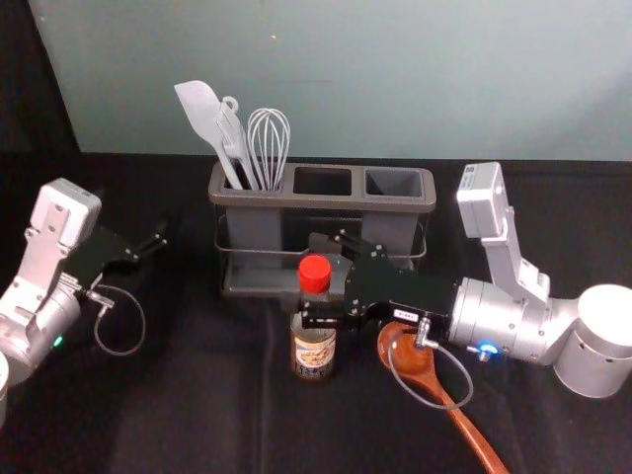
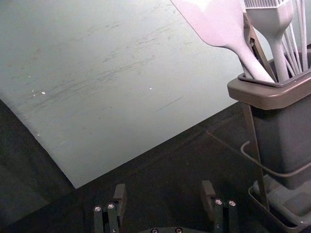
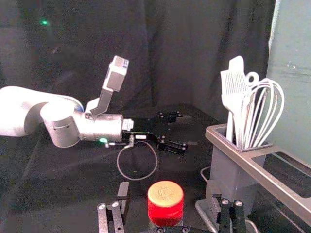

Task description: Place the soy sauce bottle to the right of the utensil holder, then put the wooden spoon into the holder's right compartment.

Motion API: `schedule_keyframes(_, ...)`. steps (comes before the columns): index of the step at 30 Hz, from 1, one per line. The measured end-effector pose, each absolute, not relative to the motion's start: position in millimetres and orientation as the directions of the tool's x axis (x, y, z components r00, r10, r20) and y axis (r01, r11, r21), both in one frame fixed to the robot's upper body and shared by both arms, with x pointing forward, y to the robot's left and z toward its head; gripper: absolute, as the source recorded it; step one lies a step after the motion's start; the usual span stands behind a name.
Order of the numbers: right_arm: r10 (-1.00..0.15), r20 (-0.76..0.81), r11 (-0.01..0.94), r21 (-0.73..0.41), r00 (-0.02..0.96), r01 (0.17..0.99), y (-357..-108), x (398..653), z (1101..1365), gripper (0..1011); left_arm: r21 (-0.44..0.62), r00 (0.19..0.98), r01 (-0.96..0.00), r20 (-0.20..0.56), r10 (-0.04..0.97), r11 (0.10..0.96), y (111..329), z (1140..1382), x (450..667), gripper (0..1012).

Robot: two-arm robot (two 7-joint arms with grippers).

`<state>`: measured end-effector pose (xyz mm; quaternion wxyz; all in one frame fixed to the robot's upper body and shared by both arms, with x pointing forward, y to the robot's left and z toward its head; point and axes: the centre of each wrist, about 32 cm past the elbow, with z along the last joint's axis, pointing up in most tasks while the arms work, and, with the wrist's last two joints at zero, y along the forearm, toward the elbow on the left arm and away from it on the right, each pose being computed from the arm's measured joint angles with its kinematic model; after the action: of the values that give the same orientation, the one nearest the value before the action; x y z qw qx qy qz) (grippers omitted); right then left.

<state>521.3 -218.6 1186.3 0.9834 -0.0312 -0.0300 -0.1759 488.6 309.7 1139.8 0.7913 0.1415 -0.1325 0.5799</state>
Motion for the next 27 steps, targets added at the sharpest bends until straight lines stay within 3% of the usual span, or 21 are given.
schedule_keyframes(19, -0.344, 0.067, 0.936, -0.052, 0.936, 0.348, -218.9, 521.2, 1186.9, 1002, 0.07, 0.292, -0.955, 0.374, 0.88, 0.287, 309.7, 1139.8, 488.6, 1005)
schedule_keyframes(27, -0.344, 0.066, 0.936, -0.052, 0.937, 0.348, -218.9, 521.1, 1187.0, 847, 0.07, 0.292, -0.955, 0.374, 0.88, 0.287, 309.7, 1139.8, 488.6, 1005)
